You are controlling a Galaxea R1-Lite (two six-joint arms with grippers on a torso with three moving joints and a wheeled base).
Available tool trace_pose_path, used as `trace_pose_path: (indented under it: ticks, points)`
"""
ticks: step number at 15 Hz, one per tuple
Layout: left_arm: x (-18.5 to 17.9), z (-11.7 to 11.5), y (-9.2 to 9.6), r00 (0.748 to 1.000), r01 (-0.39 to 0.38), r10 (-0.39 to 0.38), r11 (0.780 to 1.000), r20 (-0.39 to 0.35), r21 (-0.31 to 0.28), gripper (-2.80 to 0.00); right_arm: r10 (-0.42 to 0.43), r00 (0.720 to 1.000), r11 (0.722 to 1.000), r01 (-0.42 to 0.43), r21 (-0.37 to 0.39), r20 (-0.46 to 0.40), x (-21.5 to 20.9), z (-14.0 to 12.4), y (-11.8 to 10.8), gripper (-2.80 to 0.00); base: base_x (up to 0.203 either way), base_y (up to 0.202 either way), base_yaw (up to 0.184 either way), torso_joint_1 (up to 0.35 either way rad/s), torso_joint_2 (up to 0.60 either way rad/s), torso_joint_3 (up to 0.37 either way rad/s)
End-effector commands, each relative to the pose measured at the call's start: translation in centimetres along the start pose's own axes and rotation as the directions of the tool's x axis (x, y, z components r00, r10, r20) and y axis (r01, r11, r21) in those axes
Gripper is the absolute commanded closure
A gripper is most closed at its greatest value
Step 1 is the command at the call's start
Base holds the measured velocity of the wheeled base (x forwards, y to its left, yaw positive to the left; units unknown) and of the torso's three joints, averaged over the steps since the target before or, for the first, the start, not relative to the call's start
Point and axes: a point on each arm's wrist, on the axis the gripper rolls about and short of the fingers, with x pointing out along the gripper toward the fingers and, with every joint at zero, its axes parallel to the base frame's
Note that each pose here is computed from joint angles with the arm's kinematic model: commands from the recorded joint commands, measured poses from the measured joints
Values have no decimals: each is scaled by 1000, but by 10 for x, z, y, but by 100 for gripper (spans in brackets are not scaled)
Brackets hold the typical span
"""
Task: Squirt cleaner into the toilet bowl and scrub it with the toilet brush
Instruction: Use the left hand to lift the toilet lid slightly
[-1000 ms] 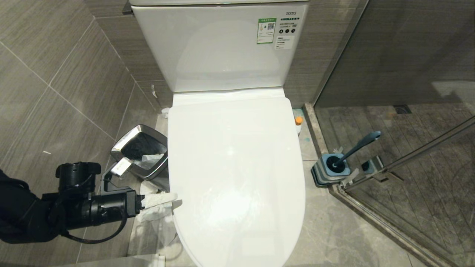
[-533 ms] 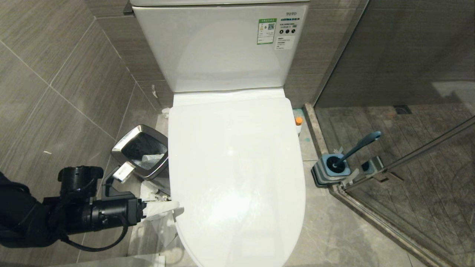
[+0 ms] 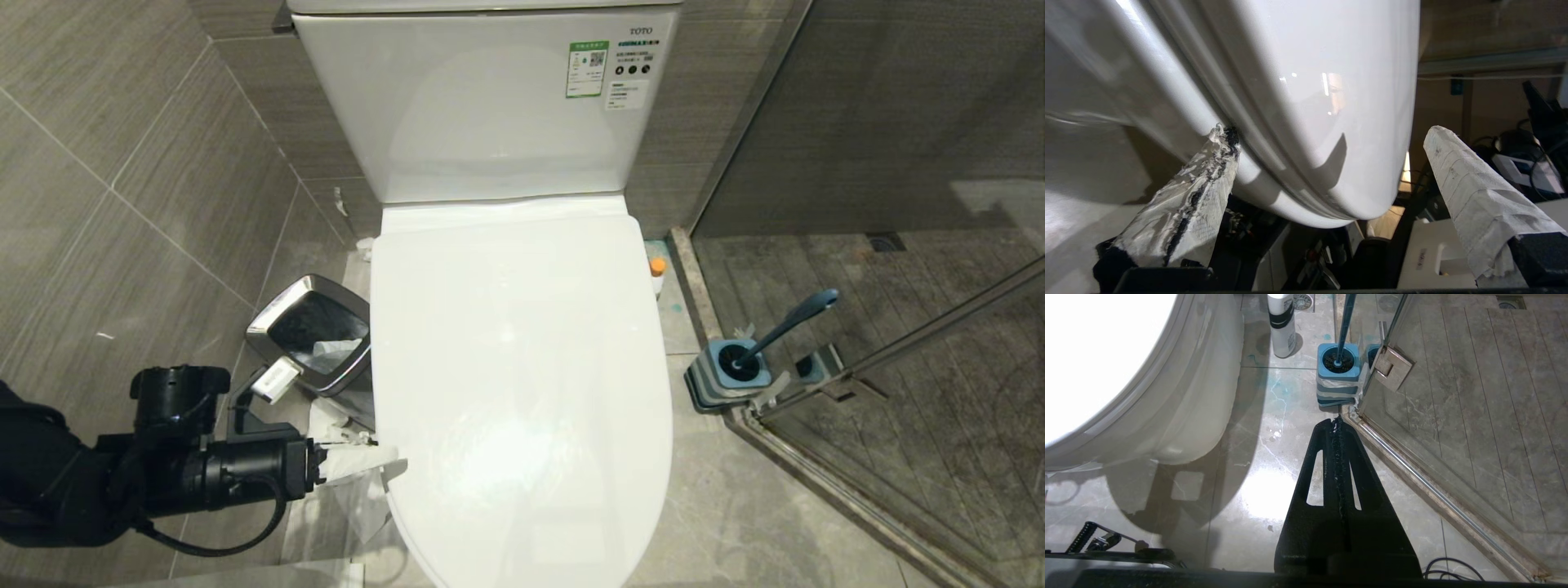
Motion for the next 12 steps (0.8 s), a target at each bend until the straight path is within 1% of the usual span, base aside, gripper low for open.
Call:
trace_pose_path:
  ticks: [1, 5, 9, 10, 12]
  points:
    - [5, 1, -3, 1000, 22, -22, 1000, -10, 15, -280, 0, 1000, 1000, 0, 0, 1, 0, 0, 0, 0, 0, 0, 0, 0, 0, 0]
    - [9, 2, -8, 999, 38, -38, 999, -19, 27, -280, 0, 1000, 1000, 0, -1, 1, 0, 0, 0, 0, 0, 0, 0, 0, 0, 0]
    - [9, 2, -10, 998, 56, -55, 998, -21, 18, -280, 0, 1000, 1000, 0, -1, 2, 0, 0, 0, 0, 0, 0, 0, 0, 0, 0]
    - [9, 3, -12, 997, 79, -79, 997, -20, 17, -280, 0, 1000, 1000, 0, 0, 2, 0, 0, 0, 0, 0, 0, 0, 0, 0, 0]
    - [2, 9, -19, 984, 178, -178, 984, -3, -6, -280, 0, 1000, 1000, 0, -1, 1, 0, 0, 0, 0, 0, 0, 0, 0, 0, 0]
